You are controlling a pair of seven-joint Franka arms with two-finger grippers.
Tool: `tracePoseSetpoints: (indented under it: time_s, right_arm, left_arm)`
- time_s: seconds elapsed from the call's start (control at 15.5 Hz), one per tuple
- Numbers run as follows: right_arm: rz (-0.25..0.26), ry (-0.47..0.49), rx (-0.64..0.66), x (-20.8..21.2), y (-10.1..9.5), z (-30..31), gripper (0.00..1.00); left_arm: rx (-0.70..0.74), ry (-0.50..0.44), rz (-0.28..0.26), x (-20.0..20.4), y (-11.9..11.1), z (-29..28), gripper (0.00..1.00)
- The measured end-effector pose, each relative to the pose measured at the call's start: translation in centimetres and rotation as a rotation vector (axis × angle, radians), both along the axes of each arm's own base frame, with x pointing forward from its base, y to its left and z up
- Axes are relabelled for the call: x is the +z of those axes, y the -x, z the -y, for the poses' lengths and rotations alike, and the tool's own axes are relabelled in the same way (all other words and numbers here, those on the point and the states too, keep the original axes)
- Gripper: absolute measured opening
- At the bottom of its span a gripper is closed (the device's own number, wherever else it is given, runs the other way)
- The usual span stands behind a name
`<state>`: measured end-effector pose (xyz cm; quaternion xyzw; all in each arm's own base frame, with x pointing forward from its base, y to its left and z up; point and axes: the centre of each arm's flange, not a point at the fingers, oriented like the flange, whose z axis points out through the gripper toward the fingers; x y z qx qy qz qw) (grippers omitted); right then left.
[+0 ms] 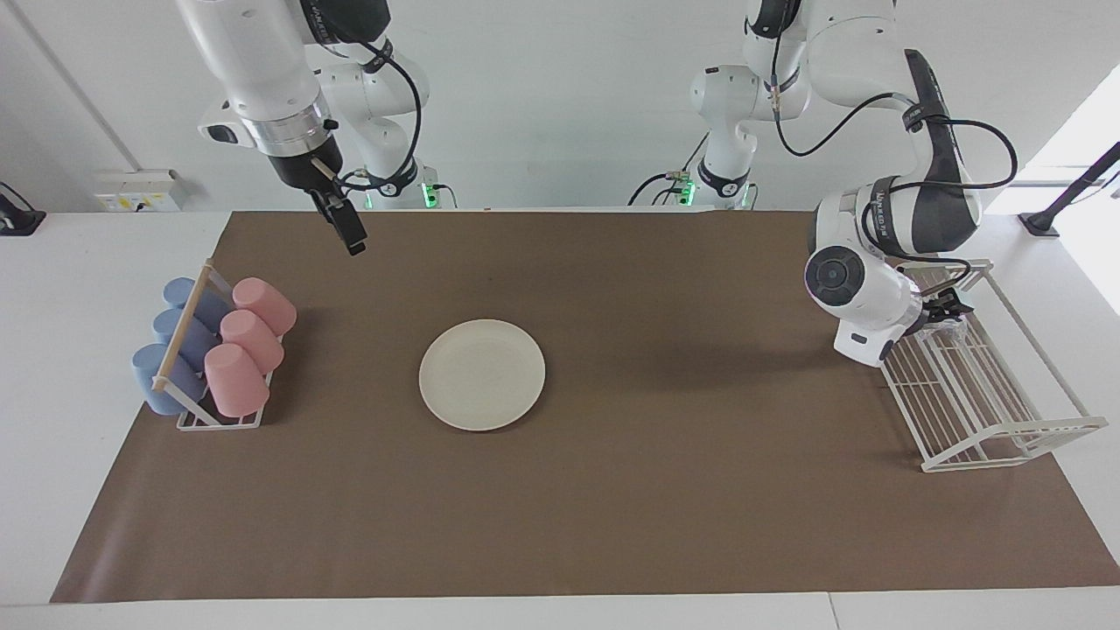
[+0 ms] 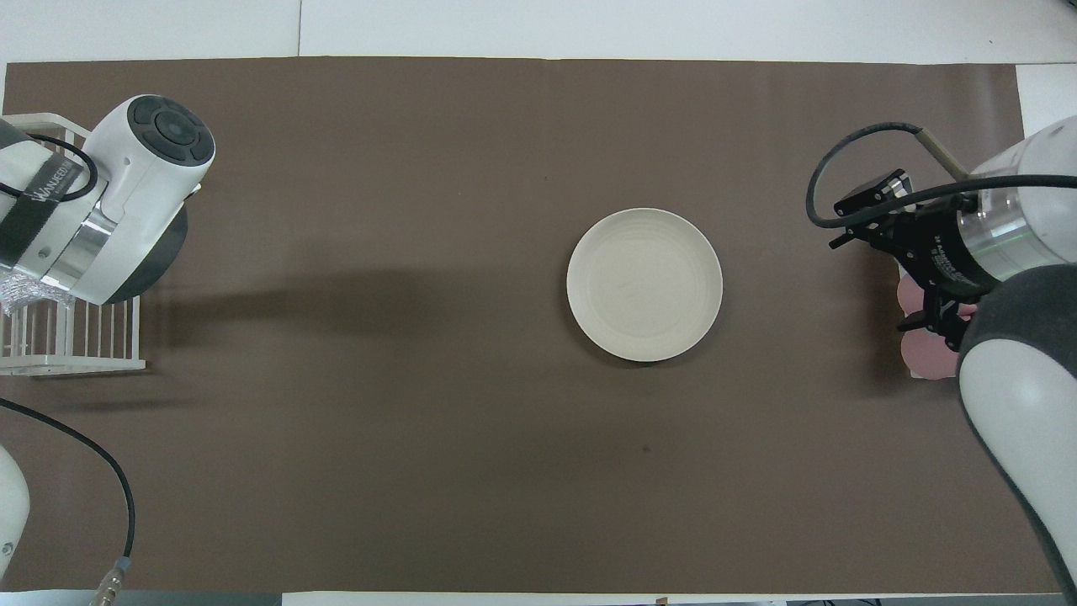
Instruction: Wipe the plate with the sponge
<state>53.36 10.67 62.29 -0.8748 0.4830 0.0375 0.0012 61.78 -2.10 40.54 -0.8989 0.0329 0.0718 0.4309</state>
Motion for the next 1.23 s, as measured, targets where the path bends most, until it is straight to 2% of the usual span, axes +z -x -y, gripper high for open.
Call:
tracePoseSetpoints:
  time_s: [0.19, 0.45, 0.52, 0.71, 0.84, 1.04, 1.23]
  right_arm:
    - [-0.026, -0.062, -0.163, 0.3, 0.7, -2.7, 1.0]
    - [-0.043, -0.057, -0.319, 0.6, 1.6, -5.2, 1.0]
    - [-0.046, -0.053, -0.348, 0.6, 1.7, -5.7, 1.0]
    - [-0.051, -0.048, -0.384, 0.6, 2.1, -6.9, 1.0]
    - [-0.05, -0.049, -0.381, 0.6, 2.2, -7.1, 1.0]
    - [-0.05, -0.048, -0.369, 0.7, 2.6, -8.0, 1.0]
    - [-0.056, -0.044, -0.401, 0.6, 2.7, -8.2, 1.0]
  left_arm:
    - [0.001, -0.001, 0.003, 0.1, 0.0, 0.0, 0.53]
    - [0.002, -0.001, 0.007, 0.2, -0.1, 0.0, 0.09]
    - [0.002, -0.001, 0.008, 0.2, -0.1, 0.0, 0.05]
    - [0.006, 0.008, 0.021, 0.8, -0.3, 0.1, 0.05]
    - [0.041, 0.07, 0.054, 2.2, -0.6, 0.6, 0.05]
    - [0.185, 0.258, 0.097, 7.8, -0.7, 1.7, 0.05]
    - [0.295, 0.5, 0.09, 13.4, 0.6, 3.7, 0.05]
